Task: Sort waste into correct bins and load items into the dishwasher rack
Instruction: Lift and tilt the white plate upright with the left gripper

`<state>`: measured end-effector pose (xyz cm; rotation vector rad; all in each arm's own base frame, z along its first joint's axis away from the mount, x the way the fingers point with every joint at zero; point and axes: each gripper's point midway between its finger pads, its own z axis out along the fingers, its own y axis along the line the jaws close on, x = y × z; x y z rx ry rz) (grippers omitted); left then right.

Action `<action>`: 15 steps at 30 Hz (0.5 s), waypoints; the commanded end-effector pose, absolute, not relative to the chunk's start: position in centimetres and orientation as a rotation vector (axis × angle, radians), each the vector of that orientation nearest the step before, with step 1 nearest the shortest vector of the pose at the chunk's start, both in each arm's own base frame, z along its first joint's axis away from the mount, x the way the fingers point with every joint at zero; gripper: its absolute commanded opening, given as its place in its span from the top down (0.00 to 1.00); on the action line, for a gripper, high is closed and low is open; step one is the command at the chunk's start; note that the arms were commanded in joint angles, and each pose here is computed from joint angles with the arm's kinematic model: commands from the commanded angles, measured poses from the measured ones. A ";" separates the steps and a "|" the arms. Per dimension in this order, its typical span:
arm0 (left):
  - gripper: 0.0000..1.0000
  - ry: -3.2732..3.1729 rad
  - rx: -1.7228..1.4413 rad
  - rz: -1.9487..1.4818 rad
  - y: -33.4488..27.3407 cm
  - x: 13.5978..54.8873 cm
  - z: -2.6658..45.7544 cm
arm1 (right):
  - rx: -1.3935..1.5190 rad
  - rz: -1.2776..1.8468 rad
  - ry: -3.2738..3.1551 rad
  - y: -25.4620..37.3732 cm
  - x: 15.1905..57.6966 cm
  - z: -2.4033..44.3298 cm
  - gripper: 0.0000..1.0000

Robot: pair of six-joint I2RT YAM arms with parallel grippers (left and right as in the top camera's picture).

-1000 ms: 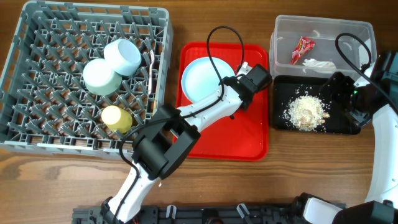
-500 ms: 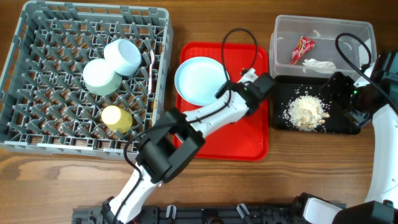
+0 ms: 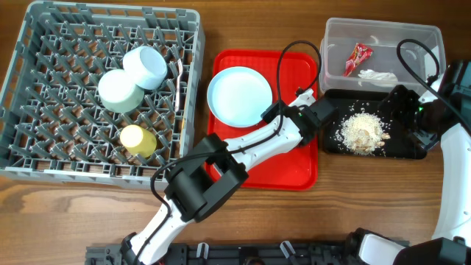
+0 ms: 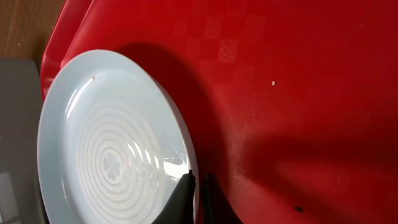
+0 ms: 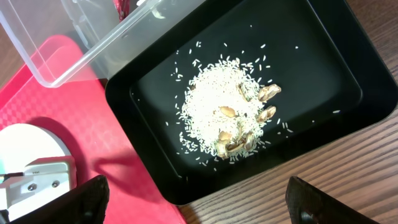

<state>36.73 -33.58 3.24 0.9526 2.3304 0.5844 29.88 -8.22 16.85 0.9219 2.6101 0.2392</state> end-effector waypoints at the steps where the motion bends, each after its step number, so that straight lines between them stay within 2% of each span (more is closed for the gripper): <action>1: 0.96 2.298 0.932 0.613 -33.5 37.5 4.5 | 0.918 0.250 2.611 -8.2 30.2 17.0 0.09; 4: 0.95 2.291 0.935 0.662 -32.8 37.5 4.7 | 0.918 0.250 2.611 -8.2 30.2 17.0 0.08; 5: 0.82 2.295 0.939 0.667 -32.7 37.4 4.6 | 0.918 0.250 2.611 -8.2 30.2 17.0 0.08; 8: 0.72 2.311 0.959 0.696 -32.0 37.1 4.5 | 0.918 0.251 2.611 -8.2 30.2 17.0 0.09; 13: 0.67 2.337 0.968 0.722 -31.1 37.0 4.2 | 0.919 0.251 2.612 -8.2 30.1 17.0 0.09; 15: 0.69 2.360 0.947 0.706 -30.8 37.2 4.1 | 0.919 0.251 2.613 -8.2 30.1 17.0 0.09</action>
